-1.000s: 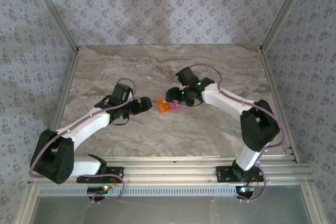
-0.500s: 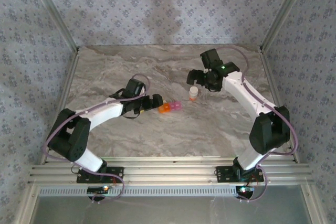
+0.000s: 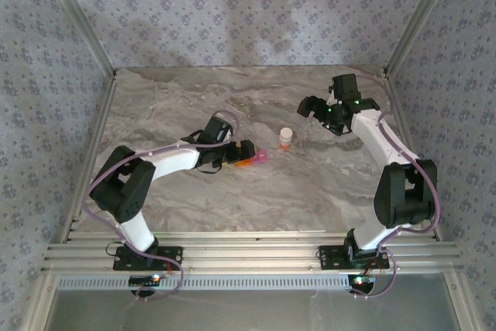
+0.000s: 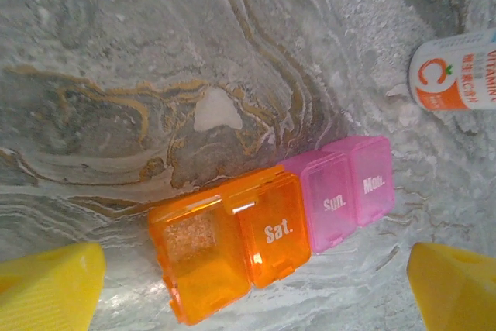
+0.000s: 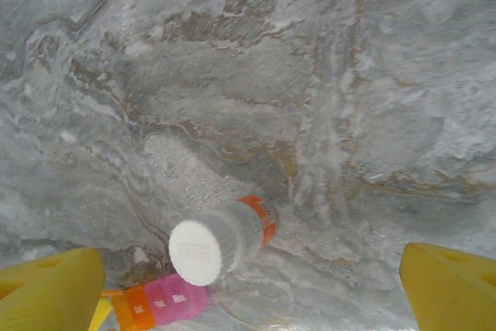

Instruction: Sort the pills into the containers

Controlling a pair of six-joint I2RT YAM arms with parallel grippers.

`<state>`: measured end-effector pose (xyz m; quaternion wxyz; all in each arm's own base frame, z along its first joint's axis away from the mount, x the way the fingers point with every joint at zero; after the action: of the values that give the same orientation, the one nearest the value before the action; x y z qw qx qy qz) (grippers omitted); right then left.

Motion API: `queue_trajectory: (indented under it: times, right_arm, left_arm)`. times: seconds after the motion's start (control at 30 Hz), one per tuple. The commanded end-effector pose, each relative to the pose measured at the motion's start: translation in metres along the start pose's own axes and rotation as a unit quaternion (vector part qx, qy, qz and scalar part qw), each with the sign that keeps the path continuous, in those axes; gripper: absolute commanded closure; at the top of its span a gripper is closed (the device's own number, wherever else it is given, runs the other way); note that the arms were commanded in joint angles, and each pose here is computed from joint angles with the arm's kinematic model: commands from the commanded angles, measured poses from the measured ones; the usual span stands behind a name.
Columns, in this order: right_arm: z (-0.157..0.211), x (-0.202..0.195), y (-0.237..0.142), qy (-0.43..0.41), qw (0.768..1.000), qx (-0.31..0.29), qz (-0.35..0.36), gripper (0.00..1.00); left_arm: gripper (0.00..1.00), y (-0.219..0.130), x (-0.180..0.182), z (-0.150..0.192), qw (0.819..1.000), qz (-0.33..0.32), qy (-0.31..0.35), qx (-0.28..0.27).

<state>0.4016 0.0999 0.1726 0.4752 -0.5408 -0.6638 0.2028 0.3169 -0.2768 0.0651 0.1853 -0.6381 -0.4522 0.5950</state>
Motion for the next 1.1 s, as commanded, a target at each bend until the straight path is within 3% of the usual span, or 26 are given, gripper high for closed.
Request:
queue_trajectory:
  times: [0.0, 0.3, 1.07]
  right_arm:
    - [-0.004, 0.009, 0.009, -0.007, 1.000, 0.007, -0.027, 0.03]
    - [0.020, 0.001, 0.031, -0.015, 0.998, 0.063, -0.019, 0.16]
    - [0.036, 0.016, 0.038, -0.062, 0.993, 0.097, -0.008, 0.19]
  left_arm:
    - [0.00, 0.001, -0.015, -0.010, 1.000, 0.014, -0.006, -0.024]
    - [0.00, 0.006, -0.022, -0.016, 0.999, 0.018, -0.008, -0.027]
    - [0.00, 0.023, -0.044, -0.031, 0.999, 0.037, 0.001, -0.015]
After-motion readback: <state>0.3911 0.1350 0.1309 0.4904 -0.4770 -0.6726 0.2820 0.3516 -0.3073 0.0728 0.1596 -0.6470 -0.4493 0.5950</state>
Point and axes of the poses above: each hand's point on the last joint's axis, 136 mm out from that joint toward the fingers, its own y axis out along the fingers, its own x axis along the line the jaws close on, z = x × y, the point moved 1 cm from there along -y, back along the fingers, and after that the axes turned 10 degrees about -y, right-handed, at the moved point
